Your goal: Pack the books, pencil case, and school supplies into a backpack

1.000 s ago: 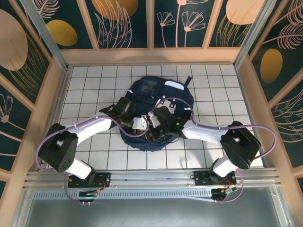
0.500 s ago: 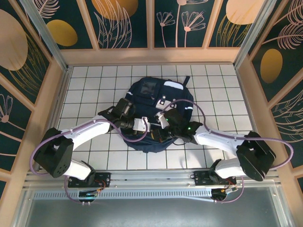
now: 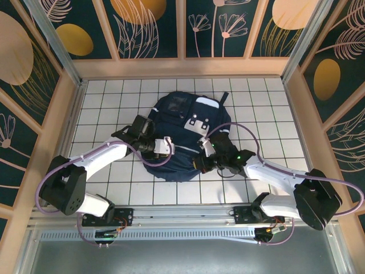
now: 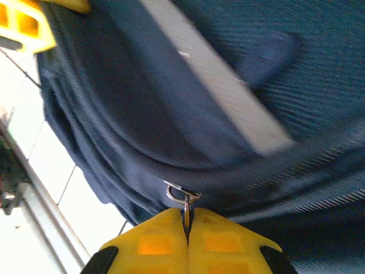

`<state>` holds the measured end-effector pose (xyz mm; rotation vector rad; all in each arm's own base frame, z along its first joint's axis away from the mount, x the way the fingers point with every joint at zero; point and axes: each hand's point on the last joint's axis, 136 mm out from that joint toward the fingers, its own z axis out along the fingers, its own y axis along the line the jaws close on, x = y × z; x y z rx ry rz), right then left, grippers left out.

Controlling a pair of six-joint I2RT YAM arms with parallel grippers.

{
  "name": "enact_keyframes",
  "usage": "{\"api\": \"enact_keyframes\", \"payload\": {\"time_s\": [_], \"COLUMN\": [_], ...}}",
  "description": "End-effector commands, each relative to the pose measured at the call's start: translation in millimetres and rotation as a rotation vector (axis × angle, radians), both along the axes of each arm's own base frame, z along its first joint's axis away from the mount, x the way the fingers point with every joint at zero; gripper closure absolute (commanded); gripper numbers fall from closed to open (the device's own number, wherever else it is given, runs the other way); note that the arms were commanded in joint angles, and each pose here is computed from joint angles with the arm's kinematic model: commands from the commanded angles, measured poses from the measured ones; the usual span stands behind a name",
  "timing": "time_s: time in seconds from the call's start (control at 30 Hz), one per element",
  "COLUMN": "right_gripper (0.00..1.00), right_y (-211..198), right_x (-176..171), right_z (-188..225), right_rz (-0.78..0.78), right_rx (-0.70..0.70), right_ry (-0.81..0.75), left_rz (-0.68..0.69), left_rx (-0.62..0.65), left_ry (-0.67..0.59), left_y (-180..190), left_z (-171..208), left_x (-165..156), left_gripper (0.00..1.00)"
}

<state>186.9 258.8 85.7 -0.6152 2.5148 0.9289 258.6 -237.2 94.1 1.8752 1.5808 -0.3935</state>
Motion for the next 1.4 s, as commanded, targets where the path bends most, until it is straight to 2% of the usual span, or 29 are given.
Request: {"api": "enact_keyframes", "payload": {"time_s": [0.0,0.2,0.37,0.4,0.57,0.6,0.7,0.77,0.83,0.9,1.0,1.17,1.23,1.37], "right_gripper": [1.00,1.00,1.00,1.00,1.00,1.00,1.00,1.00,1.00,1.00,1.00,1.00,1.00,1.00], "right_y": [-17,3,16,18,31,36,52,63,75,88,110,128,127,121], "right_x": [-8,-3,-4,-6,-27,-32,-41,-41,-38,-33,-32,-37,-39,-40], "right_z": [-12,11,19,20,22,23,30,35,41,42,40,37,33,29], "right_rz": [-0.014,0.053,0.085,0.100,0.199,0.220,0.244,0.238,0.229,0.221,0.254,0.279,0.283,0.279], "right_rx": [-0.067,-0.008,0.023,0.020,-0.035,-0.037,-0.010,0.026,0.067,0.083,0.070,0.090,0.089,0.087], "right_ry": [0.026,-0.021,-0.016,-0.018,-0.059,-0.061,-0.060,-0.061,-0.060,-0.046,-0.021,0.004,0.009,0.020], "left_rz": [0.044,0.061,0.162,0.180,0.271,0.278,0.292,0.300,0.320,0.323,0.280,0.208,0.136,0.112], "left_rx": [0.094,-0.012,-0.030,-0.027,-0.054,-0.058,-0.084,-0.098,-0.114,-0.180,-0.262,-0.220,-0.212,-0.213], "left_ry": [0.018,0.024,-0.001,-0.012,-0.001,0.001,0.004,0.007,0.021,0.006,0.017,0.030,0.052,0.086], "left_y": [26,11,13,15,28,28,21,15,12,2,-8,3,6,15], "left_z": [-16,1,9,9,10,9,11,14,12,28,42,35,37,40], "left_x": [-1,3,18,21,49,55,73,85,92,103,96,57,32,0], "left_gripper": [1.00,1.00,0.91,0.84,0.84,0.81,0.58,0.50,0.47,0.48,0.47,0.41,0.38,0.32]}}
